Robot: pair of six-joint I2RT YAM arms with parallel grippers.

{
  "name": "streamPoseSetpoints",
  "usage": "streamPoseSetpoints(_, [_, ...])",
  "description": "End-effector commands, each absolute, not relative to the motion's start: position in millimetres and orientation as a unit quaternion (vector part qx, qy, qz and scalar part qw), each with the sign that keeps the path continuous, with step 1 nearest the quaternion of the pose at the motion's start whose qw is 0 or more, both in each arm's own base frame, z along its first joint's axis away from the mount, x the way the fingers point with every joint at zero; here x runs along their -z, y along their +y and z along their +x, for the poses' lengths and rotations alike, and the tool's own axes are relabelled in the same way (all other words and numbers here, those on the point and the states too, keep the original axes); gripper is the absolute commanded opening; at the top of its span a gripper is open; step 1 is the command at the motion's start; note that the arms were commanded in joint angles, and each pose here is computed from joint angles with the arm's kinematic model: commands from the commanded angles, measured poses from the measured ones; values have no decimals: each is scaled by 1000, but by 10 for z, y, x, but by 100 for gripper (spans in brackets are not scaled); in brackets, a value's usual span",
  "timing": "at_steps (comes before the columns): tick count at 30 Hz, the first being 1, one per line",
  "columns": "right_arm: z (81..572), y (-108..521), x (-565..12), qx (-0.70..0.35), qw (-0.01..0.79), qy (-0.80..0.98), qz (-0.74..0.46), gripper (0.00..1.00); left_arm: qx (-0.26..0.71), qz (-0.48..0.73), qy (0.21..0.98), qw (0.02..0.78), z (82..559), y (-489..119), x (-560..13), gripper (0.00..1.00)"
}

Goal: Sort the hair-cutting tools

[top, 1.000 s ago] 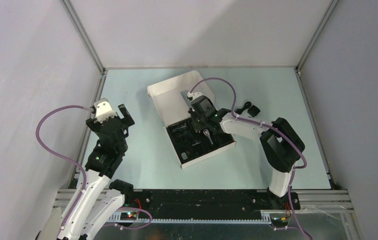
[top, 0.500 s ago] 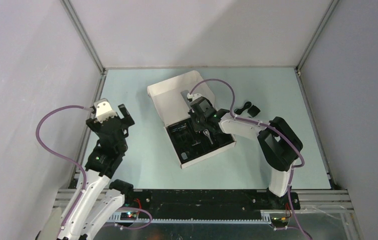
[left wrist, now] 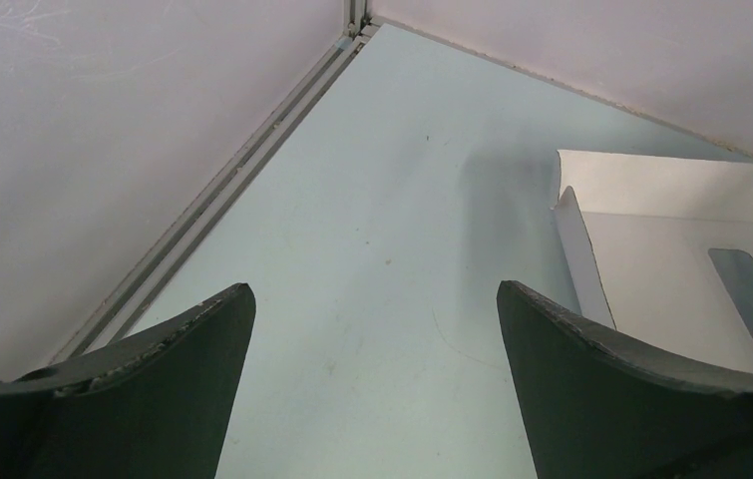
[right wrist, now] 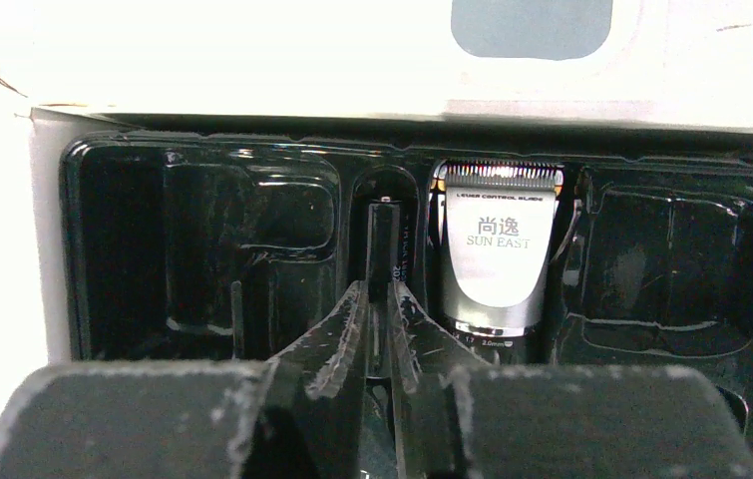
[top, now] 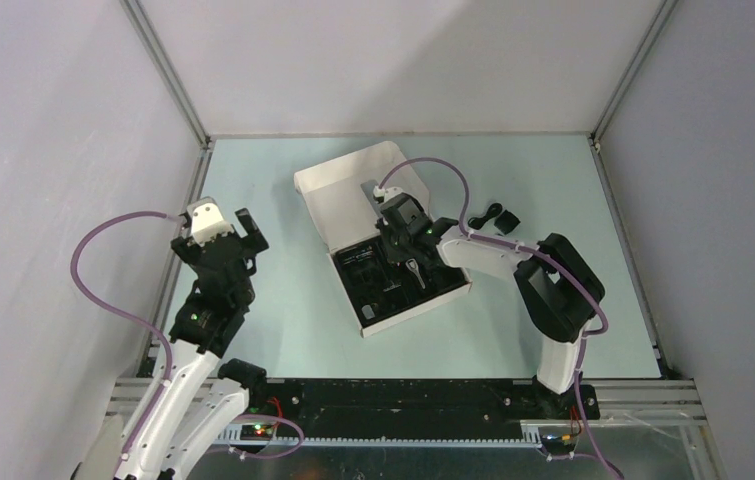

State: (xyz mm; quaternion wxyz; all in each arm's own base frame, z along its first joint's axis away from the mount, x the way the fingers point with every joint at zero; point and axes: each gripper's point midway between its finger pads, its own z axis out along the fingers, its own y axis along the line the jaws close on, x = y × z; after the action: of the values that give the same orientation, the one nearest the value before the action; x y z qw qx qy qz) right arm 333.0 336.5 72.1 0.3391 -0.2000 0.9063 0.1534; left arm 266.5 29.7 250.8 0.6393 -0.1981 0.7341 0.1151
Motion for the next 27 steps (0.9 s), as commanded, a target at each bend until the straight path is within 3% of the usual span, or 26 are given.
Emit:
streamPoseSetpoints(1, [3361, 3389, -1133, -178, 375, 888, -197, 20, -110, -202, 723, 652, 2672, 295, -2609, 98])
streamPoseSetpoints(6, [3444, 3207, -1665, -192, 421, 870, -171, 51, -109, -202, 722, 652, 2670, 295, -2612, 98])
streamPoseSetpoints(11, [3546, 2775, -1955, -171, 441, 872, -128, 71, -109, -204, 721, 653, 2665, 301, -2625, 98])
streamPoseSetpoints(19, [3763, 1560, -2018, -61, 449, 891, 18, 79, -105, -203, 722, 653, 2667, 286, -2621, 98])
streamPoseSetpoints(27, [3755, 558, -1596, 32, 386, 906, 172, 81, -103, -201, 723, 653, 2676, 276, -2620, 98])
